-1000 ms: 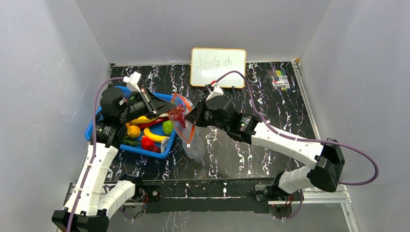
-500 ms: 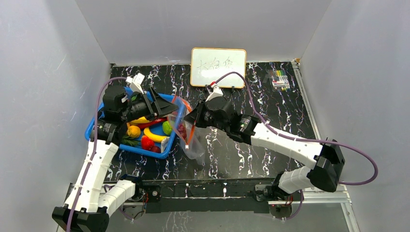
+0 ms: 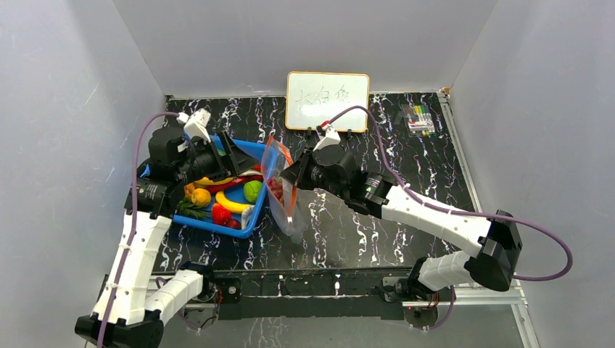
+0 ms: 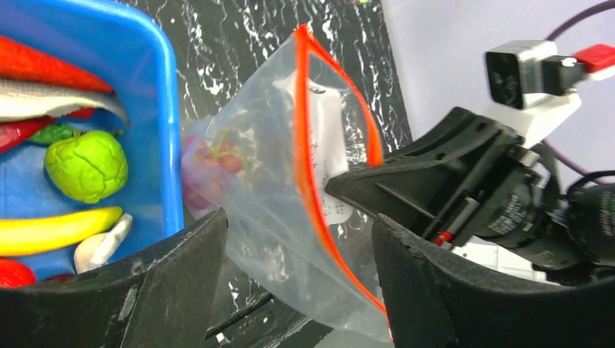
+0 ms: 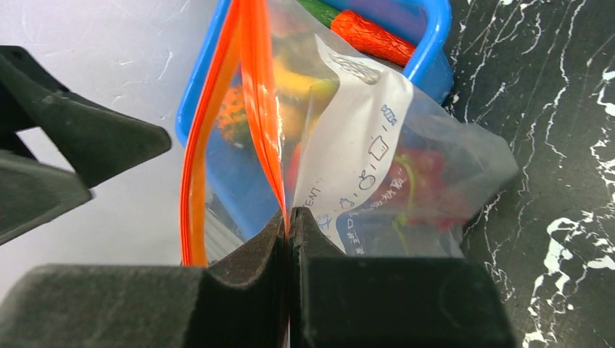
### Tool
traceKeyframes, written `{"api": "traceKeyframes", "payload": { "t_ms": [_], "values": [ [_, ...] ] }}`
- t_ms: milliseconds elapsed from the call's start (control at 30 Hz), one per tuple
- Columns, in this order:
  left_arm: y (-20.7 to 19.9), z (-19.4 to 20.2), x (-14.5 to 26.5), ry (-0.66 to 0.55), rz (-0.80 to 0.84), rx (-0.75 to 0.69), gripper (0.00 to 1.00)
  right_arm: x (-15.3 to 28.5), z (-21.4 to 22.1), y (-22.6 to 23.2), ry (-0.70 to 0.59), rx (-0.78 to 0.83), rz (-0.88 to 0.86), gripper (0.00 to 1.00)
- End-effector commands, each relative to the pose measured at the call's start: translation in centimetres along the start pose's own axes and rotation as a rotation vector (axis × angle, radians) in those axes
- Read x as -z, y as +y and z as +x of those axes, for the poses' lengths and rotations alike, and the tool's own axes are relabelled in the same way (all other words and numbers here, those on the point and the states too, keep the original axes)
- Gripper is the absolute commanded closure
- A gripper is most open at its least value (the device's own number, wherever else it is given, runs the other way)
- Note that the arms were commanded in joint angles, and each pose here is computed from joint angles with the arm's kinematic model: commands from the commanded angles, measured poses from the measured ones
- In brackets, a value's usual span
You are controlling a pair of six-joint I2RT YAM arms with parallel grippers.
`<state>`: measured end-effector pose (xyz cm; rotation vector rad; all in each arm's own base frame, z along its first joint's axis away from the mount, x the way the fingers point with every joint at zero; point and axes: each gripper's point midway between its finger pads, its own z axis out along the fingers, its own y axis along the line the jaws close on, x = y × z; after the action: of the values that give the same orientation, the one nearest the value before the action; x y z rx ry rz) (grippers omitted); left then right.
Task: Place the food in the zip-top bag and seal the zipper
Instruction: Place the fake fruit in the zipper food storage bag, then adjust the zipper food storage bag at the center of the board.
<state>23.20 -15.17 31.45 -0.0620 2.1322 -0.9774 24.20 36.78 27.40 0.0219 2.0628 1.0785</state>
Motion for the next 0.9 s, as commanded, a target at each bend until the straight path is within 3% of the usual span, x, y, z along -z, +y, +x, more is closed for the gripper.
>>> {"api": "traceKeyframes", "payload": {
  "t_ms": [0,333,567,733,867],
  "values": [
    [1.4,1.1,-1.6,0.053,-0.009,0.048,0.29,0.2,-1.9,1.4,-0.052,0.022,-0.020,1.00],
    [2.2,2.9,-4.3,0.151,0.045,0.143,0.31,-1.6,-0.6,0.4,0.000,0.036,0.033,1.00],
    [4.4,3.9,-5.0,0.171,-0.030,0.139,0.51,-2.4,-0.2,1.0,0.034,0.037,0.022,1.00],
    [5.3,4.7,-5.5,0.202,-0.063,0.144,0.60,-2.2,-0.5,0.6,0.034,0.042,0.060,1.00],
    [5.7,4.6,-5.7,0.195,-0.079,0.129,0.61,-1.9,-0.7,0.7,0.028,0.042,0.059,1.00]
  ]
}}
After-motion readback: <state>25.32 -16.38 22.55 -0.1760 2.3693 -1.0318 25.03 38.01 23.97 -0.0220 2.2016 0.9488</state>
